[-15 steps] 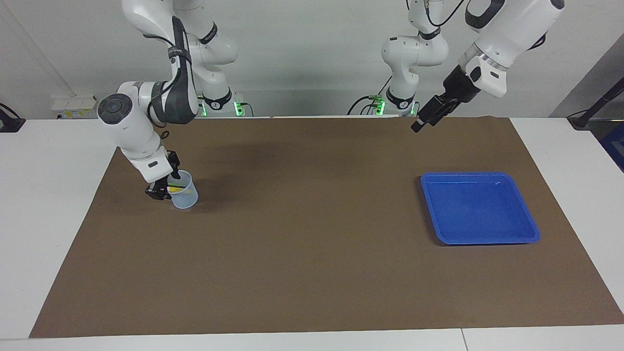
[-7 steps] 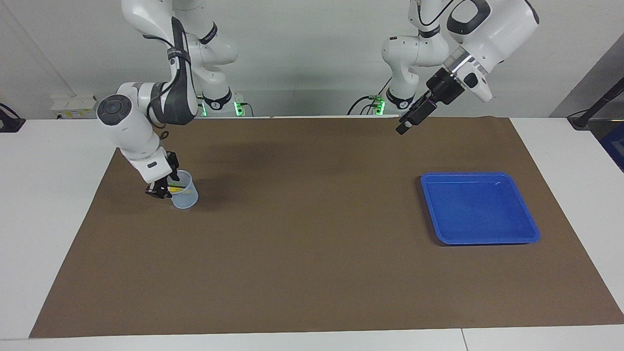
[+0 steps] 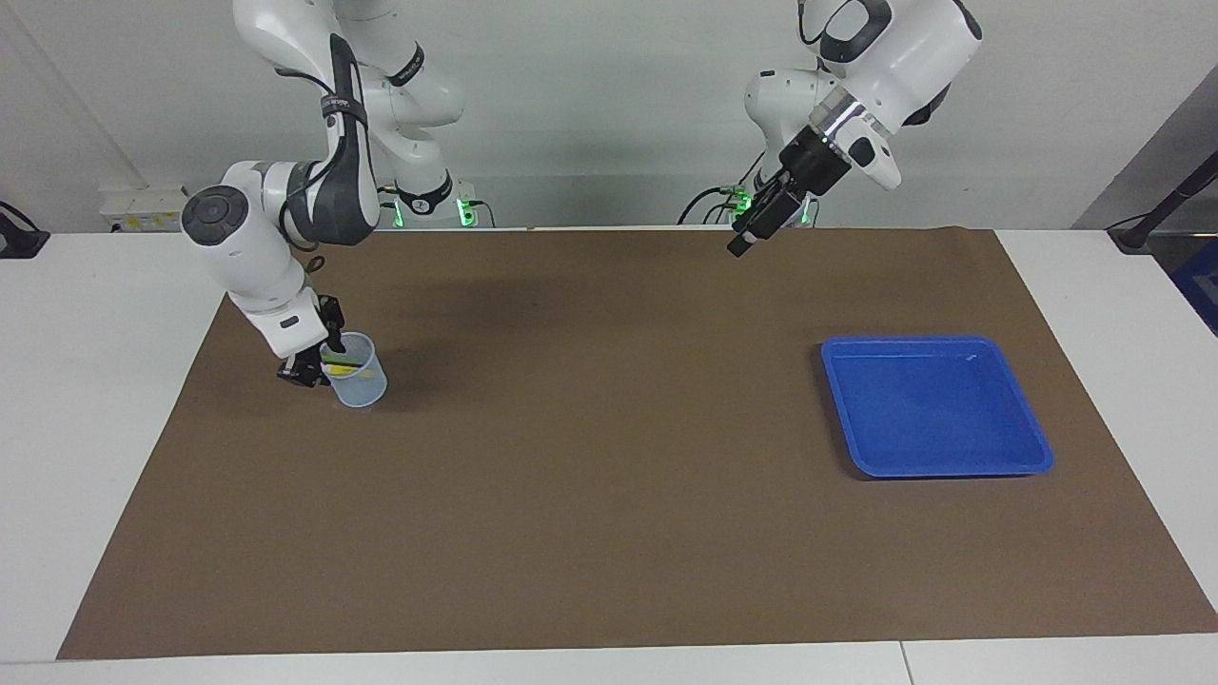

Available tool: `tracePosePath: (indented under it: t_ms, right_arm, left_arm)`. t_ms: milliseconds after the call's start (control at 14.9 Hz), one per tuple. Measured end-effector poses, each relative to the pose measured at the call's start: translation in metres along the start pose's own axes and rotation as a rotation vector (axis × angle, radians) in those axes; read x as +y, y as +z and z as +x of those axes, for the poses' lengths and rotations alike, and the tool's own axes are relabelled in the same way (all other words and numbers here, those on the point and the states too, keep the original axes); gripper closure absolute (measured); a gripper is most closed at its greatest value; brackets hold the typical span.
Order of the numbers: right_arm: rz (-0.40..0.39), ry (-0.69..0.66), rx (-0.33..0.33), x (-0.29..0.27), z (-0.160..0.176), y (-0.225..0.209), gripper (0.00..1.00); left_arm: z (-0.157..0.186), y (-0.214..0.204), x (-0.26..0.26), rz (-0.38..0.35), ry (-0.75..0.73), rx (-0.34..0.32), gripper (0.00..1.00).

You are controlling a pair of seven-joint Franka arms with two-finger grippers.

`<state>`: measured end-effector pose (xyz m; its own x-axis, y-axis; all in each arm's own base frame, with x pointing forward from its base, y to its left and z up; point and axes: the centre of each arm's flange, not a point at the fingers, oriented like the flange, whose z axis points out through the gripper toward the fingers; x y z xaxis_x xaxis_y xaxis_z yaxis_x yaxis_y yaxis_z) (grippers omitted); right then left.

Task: Right arm passes pens to left for tray arrangement
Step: 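Grasp the yellow pen in the cup with the right gripper while the left gripper advances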

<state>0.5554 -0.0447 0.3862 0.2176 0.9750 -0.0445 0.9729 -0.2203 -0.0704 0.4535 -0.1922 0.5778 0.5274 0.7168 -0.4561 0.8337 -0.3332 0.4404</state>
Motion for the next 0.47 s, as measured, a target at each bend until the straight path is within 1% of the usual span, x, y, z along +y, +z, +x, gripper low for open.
tracePosePath:
  t_ms: [134,201,268,335,402,469]
  right_arm:
    - [0.002,0.0,0.0,0.0,0.0,0.001,0.5]
    - [0.002,0.0,0.0,-0.001,0.0,0.001,0.58]
    - [-0.007,0.001,0.001,0.001,0.0,-0.001,0.69]
    - [-0.005,0.002,0.001,0.001,-0.001,-0.005,0.76]
    - [0.008,0.007,0.0,-0.001,-0.001,-0.007,0.77]
    - [0.017,0.013,-0.002,-0.003,0.0,-0.009,0.78]
  left_arm:
    - [0.0,0.001,-0.001,0.001,-0.023,-0.001,0.0]
    - [0.0,0.001,-0.001,0.001,-0.043,-0.002,0.0]
    - [0.0,0.001,-0.001,0.0,-0.069,-0.005,0.0]
    - [0.0,0.001,-0.001,-0.002,-0.099,-0.01,0.0]
    - [0.0,0.002,-0.001,-0.002,-0.121,-0.013,0.07]
    - [0.0,0.002,-0.001,-0.002,-0.137,-0.015,0.07]
